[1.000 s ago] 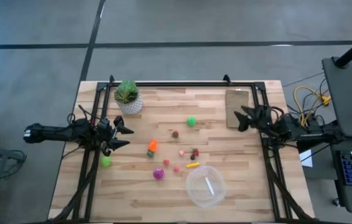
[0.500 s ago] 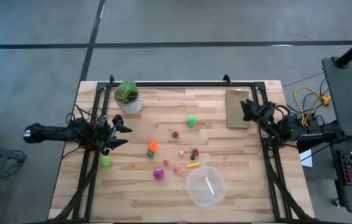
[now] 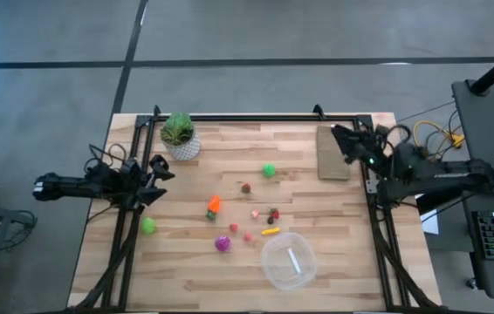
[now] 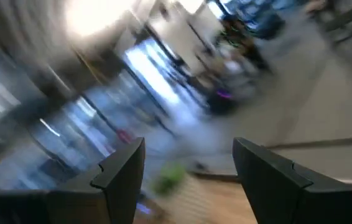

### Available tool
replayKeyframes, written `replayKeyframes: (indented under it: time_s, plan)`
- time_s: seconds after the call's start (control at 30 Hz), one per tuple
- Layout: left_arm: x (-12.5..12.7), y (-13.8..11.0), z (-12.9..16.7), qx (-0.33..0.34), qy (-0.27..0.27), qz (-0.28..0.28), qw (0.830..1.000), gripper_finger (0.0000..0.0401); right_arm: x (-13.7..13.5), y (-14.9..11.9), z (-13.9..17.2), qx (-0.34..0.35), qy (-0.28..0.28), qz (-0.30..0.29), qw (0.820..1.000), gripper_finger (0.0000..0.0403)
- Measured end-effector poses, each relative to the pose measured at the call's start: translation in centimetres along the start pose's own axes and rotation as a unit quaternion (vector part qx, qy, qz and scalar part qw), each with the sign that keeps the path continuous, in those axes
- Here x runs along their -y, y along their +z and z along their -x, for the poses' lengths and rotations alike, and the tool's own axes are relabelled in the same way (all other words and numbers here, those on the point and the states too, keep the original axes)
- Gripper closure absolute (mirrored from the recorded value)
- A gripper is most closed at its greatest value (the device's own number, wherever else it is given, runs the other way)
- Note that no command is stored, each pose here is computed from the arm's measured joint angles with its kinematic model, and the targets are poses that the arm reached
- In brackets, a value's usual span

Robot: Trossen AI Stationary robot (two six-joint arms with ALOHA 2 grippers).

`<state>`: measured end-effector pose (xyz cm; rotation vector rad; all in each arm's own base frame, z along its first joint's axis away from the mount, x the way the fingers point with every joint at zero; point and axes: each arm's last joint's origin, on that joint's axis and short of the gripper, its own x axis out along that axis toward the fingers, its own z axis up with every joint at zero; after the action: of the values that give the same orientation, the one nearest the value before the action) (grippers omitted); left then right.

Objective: Pick and placing Produce into tupperware
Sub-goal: Put the pear into the transparent bin

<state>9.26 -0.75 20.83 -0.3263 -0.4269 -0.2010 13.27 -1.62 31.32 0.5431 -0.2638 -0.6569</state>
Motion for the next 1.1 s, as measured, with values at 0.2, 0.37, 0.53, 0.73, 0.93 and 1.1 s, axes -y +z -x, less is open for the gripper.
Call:
replayKeyframes:
  time_s: [0.2,0.37,0.53,0.73,0.93,1.1]
  plan:
    - [-0.2,-0.2,-0.1,-0.008,0.017,0.001,1.000,0.0161,0.1,-2.3,-3.3,-0.409,-0.205,0.116,0.882,0.0168]
    - [-0.4,-0.7,-0.3,-0.025,0.037,0.012,0.999,0.0161,-2.1,-3.5,-8.2,-0.467,-0.221,0.235,0.823,0.0168]
    - [-0.6,-1.0,-0.4,-0.038,0.045,0.041,0.997,0.0161,-3.0,-5.4,-11.6,-0.496,-0.181,0.409,0.744,0.0168]
    - [-1.2,-3.0,-0.1,-0.139,0.078,0.059,0.985,0.0161,-1.8,-8.0,-12.5,-0.499,-0.160,0.490,0.696,0.0168]
    - [-1.9,-5.6,1.1,-0.275,0.142,0.128,0.942,0.0161,-5.0,-8.2,-13.1,-0.481,-0.058,0.447,0.752,0.0168]
    - [-1.6,-4.5,0.4,-0.283,0.119,0.080,0.948,0.0161,-6.4,-8.2,-13.4,-0.467,-0.059,0.456,0.756,0.0168]
